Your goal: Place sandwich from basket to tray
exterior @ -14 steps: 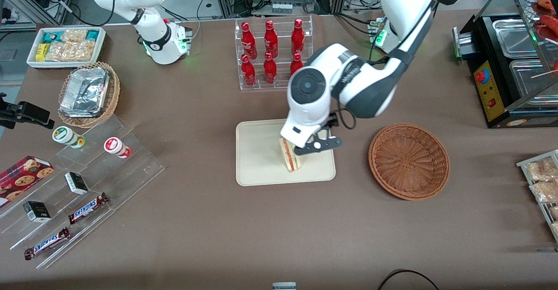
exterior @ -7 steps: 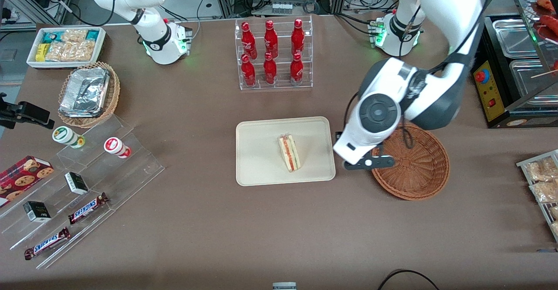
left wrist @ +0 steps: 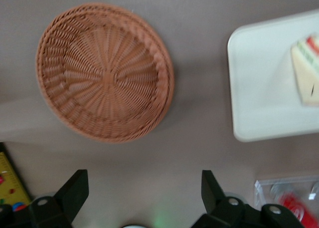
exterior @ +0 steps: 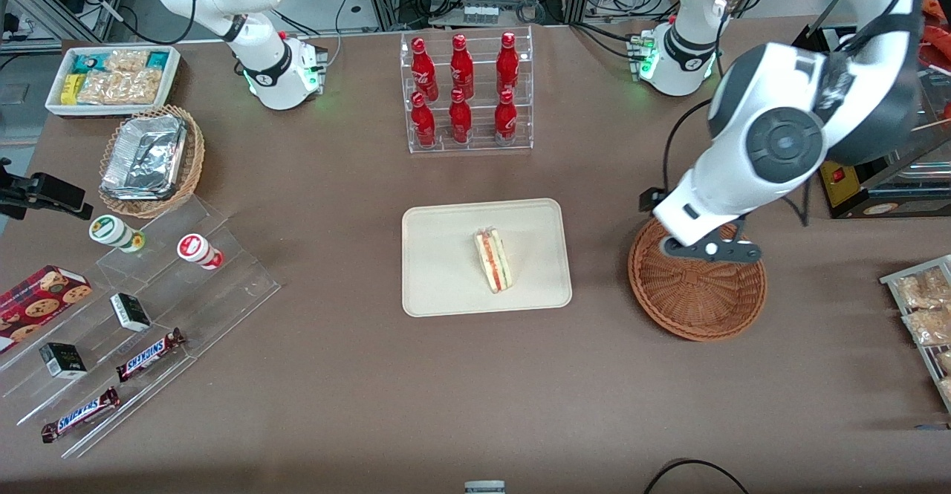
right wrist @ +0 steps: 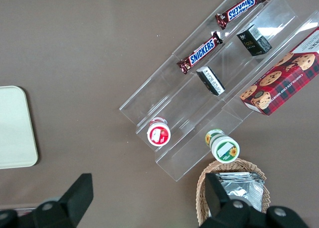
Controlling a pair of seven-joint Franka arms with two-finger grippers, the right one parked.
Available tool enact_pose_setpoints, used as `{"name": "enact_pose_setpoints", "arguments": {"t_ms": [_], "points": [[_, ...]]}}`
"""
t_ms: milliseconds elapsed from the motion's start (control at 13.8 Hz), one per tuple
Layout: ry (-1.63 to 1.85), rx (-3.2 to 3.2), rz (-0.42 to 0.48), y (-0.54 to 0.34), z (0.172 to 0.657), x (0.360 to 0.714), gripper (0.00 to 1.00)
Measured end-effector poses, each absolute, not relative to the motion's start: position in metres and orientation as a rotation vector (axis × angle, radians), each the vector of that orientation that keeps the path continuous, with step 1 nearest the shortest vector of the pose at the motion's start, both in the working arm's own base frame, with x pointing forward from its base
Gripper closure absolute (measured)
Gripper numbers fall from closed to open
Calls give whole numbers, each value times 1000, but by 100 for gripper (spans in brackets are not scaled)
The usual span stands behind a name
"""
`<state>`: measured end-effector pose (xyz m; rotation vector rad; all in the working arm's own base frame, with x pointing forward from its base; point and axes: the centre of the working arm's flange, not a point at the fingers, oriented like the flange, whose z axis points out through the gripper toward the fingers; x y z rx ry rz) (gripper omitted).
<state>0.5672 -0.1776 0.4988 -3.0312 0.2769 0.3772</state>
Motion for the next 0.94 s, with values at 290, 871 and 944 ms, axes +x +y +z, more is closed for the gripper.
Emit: {"name": "enact_pose_setpoints", "arguments": {"t_ms": [290, 871, 944], "points": [[410, -3015, 437, -101, 542, 554, 0], [391, -3067, 370, 10, 605, 534, 0], [378, -3070, 358, 15, 610, 533, 0]]}}
